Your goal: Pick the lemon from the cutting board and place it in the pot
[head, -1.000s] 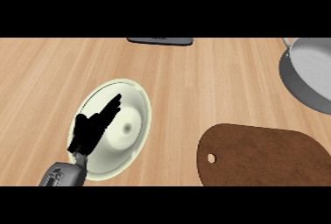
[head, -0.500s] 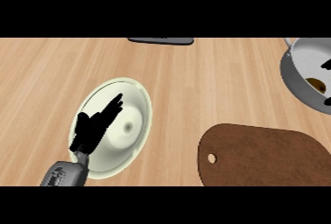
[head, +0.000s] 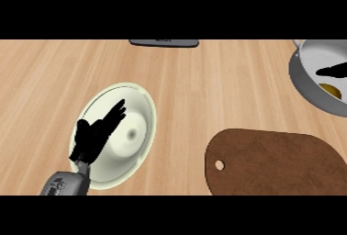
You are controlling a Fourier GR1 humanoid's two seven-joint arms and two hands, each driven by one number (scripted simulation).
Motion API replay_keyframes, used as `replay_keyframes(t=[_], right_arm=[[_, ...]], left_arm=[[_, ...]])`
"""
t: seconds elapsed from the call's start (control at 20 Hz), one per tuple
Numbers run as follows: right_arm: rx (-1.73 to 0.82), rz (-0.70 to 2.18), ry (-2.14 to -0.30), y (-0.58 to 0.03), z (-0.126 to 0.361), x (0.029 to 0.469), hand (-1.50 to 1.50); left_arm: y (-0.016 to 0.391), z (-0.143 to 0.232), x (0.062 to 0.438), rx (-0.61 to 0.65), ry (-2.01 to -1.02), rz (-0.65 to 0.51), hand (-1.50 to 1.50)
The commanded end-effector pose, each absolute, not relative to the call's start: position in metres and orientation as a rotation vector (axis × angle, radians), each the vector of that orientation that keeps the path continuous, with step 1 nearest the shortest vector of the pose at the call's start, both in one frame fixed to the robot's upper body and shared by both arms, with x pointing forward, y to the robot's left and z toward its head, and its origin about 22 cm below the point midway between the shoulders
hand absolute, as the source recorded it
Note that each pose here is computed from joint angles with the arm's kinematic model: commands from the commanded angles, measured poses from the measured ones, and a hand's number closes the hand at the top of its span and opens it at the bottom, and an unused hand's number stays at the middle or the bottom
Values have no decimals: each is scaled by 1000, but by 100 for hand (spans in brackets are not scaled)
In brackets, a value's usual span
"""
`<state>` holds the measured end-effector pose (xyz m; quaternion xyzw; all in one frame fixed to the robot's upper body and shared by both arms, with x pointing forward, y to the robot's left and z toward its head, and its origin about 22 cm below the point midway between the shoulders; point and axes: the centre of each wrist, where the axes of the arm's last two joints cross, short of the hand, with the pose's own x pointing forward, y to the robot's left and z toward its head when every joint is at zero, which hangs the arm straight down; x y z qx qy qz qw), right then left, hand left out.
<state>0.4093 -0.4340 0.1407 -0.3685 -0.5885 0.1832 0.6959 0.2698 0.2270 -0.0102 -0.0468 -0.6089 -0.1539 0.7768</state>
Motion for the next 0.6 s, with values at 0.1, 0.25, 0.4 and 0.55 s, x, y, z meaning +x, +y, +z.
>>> replay_keyframes(t=[0.1,0.25,0.4,0.55], right_arm=[[-831,-37,-1490,-464,176,398,-150],[-872,-171,-1568,-493,186,378,-150],[-847,-229,-1594,-510,163,359,-150],[-811,-265,-1661,-535,175,338,-150]], left_arm=[[226,-8,273,-80,-1313,-310,0],[227,-12,262,-91,-1301,-318,0],[229,-14,271,-82,-1302,-309,0],[236,-11,270,-76,-1307,-314,0]])
